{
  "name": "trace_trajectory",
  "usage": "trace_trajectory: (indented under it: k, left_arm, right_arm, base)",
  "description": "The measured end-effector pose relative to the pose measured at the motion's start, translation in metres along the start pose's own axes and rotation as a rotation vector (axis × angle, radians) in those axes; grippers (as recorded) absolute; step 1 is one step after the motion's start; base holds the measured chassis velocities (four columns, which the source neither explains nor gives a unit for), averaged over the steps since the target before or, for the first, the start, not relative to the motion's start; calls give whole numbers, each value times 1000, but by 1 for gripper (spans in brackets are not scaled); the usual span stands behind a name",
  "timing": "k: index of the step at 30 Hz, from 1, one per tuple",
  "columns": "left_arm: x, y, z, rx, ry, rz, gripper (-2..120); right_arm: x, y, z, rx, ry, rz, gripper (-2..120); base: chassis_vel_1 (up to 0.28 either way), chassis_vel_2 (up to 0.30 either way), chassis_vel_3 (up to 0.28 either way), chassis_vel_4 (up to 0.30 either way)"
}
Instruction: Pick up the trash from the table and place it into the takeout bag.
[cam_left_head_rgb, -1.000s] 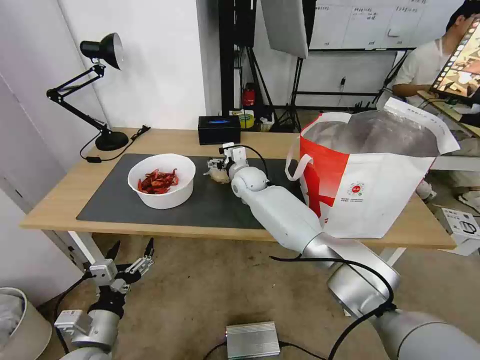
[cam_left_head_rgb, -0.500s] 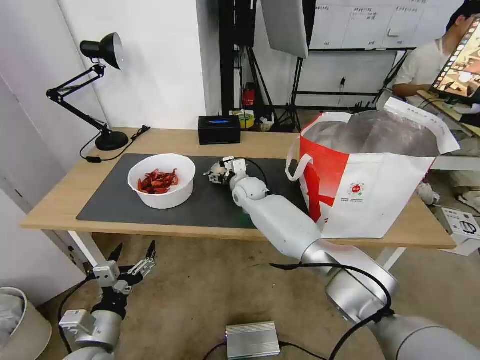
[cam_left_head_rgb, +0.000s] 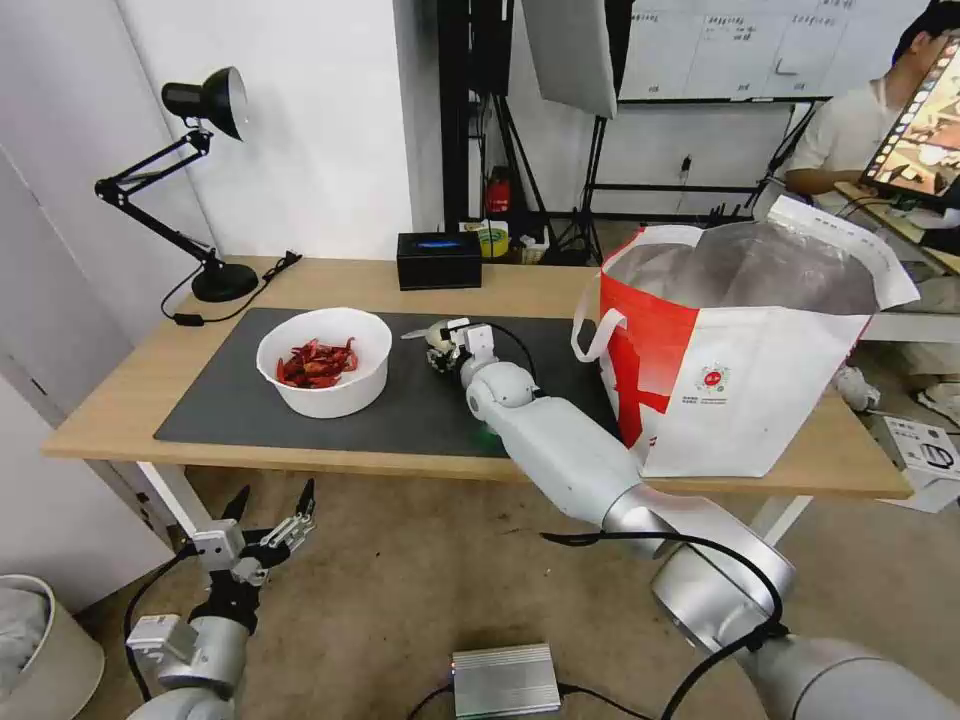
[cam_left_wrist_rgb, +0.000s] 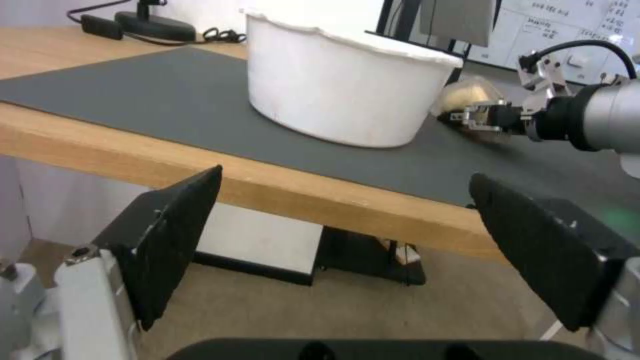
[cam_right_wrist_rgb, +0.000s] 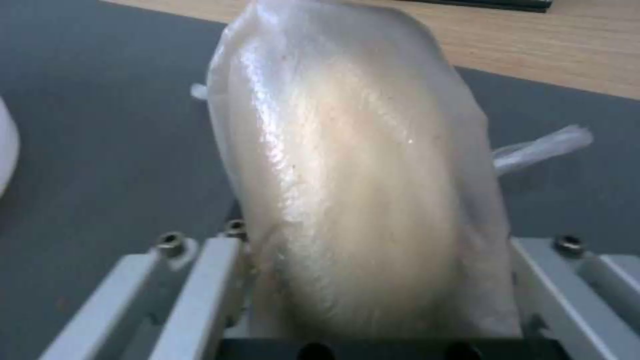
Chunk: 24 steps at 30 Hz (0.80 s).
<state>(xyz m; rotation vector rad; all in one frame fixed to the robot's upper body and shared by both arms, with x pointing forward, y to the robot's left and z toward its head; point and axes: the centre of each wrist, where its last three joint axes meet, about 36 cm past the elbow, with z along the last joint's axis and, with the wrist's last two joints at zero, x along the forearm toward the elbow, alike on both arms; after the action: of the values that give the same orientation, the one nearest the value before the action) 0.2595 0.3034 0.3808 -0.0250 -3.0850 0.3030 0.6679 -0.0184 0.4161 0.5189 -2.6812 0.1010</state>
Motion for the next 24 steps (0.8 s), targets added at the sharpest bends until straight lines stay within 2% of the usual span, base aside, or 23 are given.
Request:
trace_trajectory:
  k: [6, 10, 24]
  left_arm:
    - [-2, 2, -2, -5, -3, 5, 100]
    - [-3, 3, -2, -8, -4, 8, 100]
    - [-11, 3, 0, -10, -6, 25, 100]
  right_arm:
    - [3, -1, 4, -1, -14, 9, 15]
    - [9, -4, 6, 12, -36, 11, 8]
    - [45, -15, -1, 64, -129, -15, 7]
  base:
    - [0, 0, 0, 0]
    - [0, 0, 0, 0]
    - [0, 0, 0, 0]
